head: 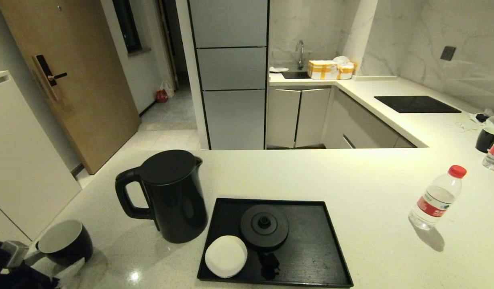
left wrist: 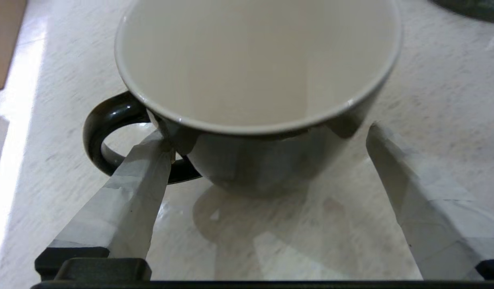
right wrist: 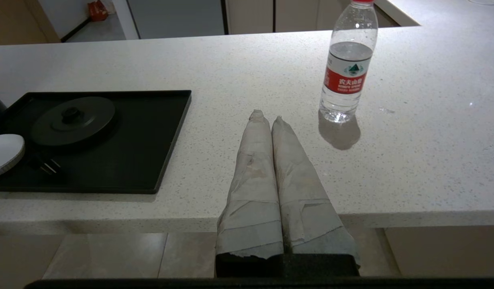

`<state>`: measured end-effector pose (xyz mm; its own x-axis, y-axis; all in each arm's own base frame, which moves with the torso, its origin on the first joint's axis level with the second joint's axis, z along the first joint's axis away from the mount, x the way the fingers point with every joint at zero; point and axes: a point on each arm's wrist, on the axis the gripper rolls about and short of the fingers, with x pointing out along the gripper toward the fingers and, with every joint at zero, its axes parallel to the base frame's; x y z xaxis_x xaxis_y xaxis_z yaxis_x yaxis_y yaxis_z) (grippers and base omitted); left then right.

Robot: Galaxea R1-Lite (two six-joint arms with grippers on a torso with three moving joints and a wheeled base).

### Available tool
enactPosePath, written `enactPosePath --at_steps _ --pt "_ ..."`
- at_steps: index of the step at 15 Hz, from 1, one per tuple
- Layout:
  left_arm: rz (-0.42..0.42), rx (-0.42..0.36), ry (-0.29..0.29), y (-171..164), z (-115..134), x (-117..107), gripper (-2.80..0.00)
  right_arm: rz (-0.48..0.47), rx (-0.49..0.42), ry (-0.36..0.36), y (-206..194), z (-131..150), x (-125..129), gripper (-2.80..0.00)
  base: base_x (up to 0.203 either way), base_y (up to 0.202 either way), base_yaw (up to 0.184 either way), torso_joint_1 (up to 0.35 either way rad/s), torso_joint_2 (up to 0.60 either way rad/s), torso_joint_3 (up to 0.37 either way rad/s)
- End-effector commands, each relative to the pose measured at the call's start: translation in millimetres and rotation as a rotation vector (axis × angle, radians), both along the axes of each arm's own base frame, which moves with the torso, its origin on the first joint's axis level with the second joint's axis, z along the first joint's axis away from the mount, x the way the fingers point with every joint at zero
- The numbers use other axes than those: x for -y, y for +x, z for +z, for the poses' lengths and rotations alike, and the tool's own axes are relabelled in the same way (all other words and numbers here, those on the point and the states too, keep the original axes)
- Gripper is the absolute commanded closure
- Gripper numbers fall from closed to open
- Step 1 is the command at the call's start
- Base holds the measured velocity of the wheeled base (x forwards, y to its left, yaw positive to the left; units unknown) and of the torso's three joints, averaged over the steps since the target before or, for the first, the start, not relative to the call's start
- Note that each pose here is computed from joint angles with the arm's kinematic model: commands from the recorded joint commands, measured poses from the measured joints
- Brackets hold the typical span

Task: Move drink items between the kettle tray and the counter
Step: Return the tea cup to its original position

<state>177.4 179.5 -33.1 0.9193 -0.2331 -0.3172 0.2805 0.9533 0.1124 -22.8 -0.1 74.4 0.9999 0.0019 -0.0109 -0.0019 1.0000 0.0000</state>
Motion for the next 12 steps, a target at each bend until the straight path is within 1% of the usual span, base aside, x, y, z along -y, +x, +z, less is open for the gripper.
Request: enactPosePath --at_steps 1,4,9,11,12 --pt "-0.023 0.009 0.009 4.4 0.3 2.5 -2.8 0.0 -0.003 0.0 0.2 -0.8 0.0 0.0 0.0 0.0 0.0 0.0 0.0 0.0" --pt "-0.029 0.013 0.015 14.4 0.8 2.4 -2.8 0.001 -0.003 0.0 0.2 -0.8 0.0 0.0 0.0 0.0 0.0 0.0 0.0 0.0" --pt "-0.04 0.019 0.022 20.6 0.2 2.4 -2.8 0.0 -0.003 0.0 0.2 -0.8 0.0 0.0 0.0 0.0 0.0 0.0 0.0 0.0" --pt "-0.035 0.017 0.024 21.6 -0.4 1.8 -2.8 0.0 -0.003 0.0 0.2 -0.8 0.0 0.0 0.0 0.0 0.0 0.0 0.0 0.0" --pt "-0.024 0.018 0.036 25.2 -1.6 -1.1 -2.8 0.0 -0.003 0.0 0.2 -0.8 0.0 0.0 0.0 0.0 0.0 0.0 0.0 0.0"
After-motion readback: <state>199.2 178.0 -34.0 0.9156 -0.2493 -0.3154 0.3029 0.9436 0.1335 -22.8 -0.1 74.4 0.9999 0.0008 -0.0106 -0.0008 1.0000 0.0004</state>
